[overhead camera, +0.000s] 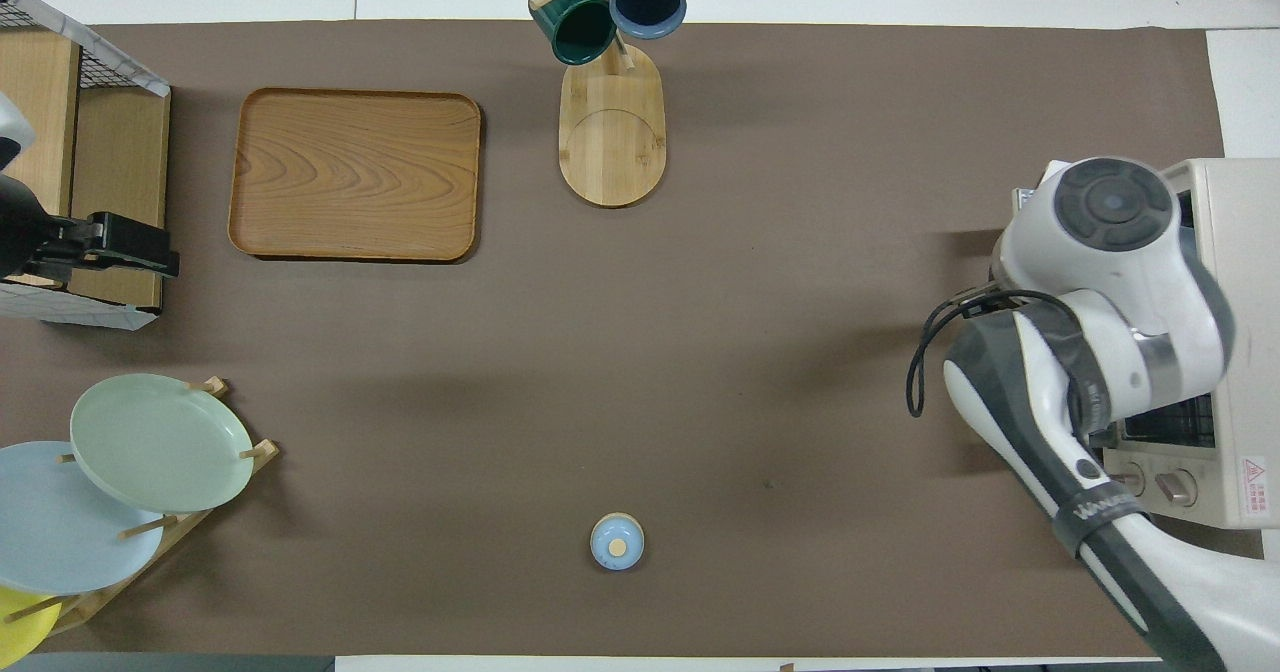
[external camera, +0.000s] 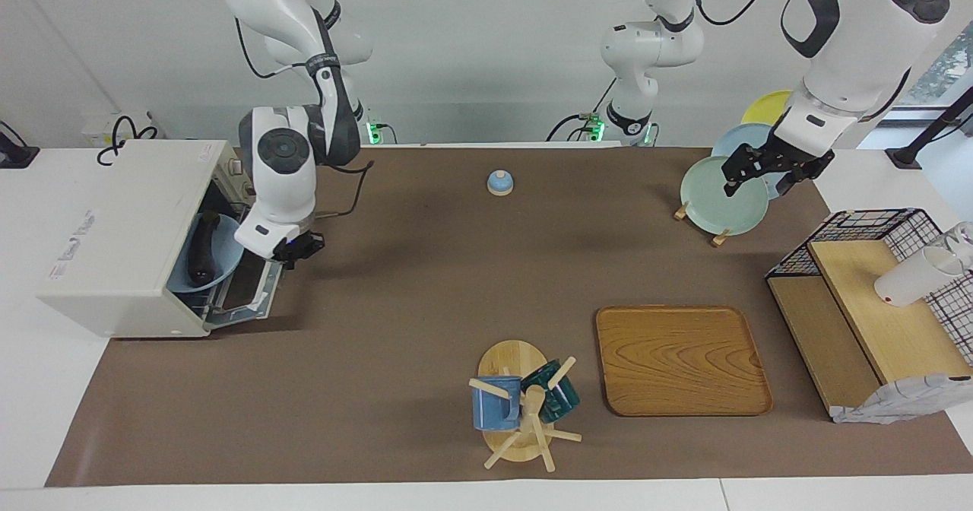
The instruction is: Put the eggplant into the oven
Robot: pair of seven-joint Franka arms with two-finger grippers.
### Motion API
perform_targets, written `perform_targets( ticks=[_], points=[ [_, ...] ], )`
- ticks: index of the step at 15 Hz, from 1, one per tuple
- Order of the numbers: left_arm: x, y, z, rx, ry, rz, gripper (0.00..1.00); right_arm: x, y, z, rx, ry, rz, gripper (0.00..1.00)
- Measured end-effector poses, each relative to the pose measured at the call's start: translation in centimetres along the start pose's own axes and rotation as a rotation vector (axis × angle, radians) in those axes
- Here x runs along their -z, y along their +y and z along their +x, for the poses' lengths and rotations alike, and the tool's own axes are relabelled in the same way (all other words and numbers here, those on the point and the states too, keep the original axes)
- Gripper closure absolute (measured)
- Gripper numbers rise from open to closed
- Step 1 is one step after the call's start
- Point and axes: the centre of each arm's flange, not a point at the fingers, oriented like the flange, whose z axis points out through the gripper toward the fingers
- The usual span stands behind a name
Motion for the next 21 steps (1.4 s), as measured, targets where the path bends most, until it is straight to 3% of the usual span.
perform_targets(
  ticks=[5, 8, 12, 14, 21],
  points=[
    [0.0, 0.0, 0.0, 0.000, 0.000, 0.000, 0.00, 4.7, 10.3, -4.4, -0.017, 0.019, 0.023, 0.99],
    [0.0, 0.0, 0.0, 0.000, 0.000, 0.000, 0.00, 6.3, 12.6, -4.8, -0.041, -0.013, 0.036, 0.99],
    [0.0, 0.0, 0.0, 0.000, 0.000, 0.000, 0.00, 17.0, 12.0, -3.9, -0.072, -0.005, 0.111, 0.99],
    [0.0, 0.0, 0.0, 0.000, 0.000, 0.000, 0.00, 18.6, 11.8, -3.8, -0.070, -0.003, 0.120, 0.85],
    [0.0, 0.0, 0.0, 0.000, 0.000, 0.000, 0.00, 17.5, 10.7, -2.9, -0.149, -0.053, 0.177, 0.10]
  ],
)
